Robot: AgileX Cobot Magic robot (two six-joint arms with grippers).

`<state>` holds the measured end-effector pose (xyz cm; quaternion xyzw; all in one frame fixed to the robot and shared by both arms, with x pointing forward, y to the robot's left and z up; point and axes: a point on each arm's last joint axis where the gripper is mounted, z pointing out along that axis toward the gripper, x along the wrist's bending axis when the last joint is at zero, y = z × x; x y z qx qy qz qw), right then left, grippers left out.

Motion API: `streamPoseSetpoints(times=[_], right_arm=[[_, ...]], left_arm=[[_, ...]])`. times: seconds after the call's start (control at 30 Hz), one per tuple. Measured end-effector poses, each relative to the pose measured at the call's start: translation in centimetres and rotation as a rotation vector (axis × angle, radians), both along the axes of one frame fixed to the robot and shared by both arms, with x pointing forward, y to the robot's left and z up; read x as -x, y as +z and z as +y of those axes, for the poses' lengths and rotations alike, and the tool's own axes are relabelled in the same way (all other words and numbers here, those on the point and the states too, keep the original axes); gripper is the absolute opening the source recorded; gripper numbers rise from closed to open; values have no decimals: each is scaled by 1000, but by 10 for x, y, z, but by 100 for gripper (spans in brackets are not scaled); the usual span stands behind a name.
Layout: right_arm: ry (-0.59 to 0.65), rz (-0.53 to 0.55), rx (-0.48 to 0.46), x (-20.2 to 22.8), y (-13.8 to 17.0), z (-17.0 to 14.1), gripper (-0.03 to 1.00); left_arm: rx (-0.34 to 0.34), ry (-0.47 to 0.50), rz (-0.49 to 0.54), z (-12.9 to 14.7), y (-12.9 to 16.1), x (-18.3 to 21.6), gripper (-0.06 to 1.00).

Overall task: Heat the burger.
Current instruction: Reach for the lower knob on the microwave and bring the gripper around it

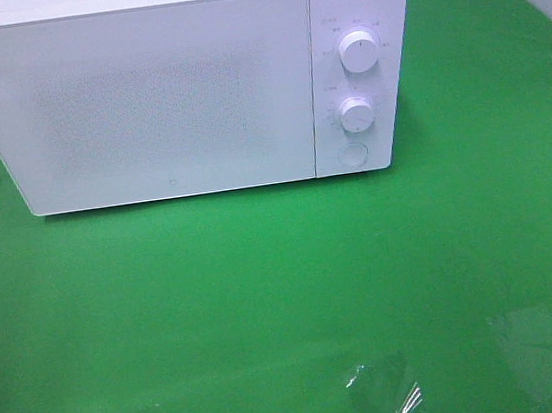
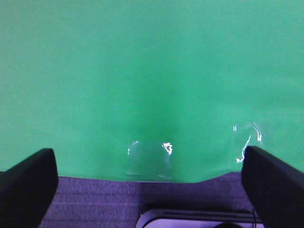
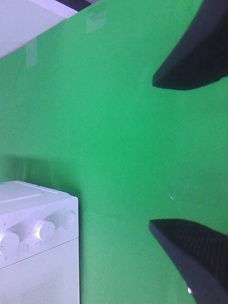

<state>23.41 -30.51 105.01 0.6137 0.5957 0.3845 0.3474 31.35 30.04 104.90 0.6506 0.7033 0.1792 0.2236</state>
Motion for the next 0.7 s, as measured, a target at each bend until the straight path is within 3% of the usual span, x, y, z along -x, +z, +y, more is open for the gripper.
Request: streamPoseSetpoints(times=[0.03,0.1,0.2,0.27,0.33,0.43,0.57,0.7], right_arm=[[0,0,0,0,0,0,73],[0,0,0,0,0,0,73],[0,0,0,0,0,0,73],[0,0,0,0,0,0,73],[0,0,0,0,0,0,73],[0,0,0,0,0,0,73],[0,0,0,0,0,0,73],[0,0,0,0,0,0,73]], left_arm=[[0,0,0,0,0,0,97],[-14,2,-138,-2,0,23,97],[-18,2,-176,-3,1,29,97],[-31,2,-315,-5,6,49,97],[-36,2,-369,-6,7,58,97],[-39,2,-396,-6,7,62,97],[-54,4,-511,-8,8,80,97],[-63,6,-528,-8,8,83,97]])
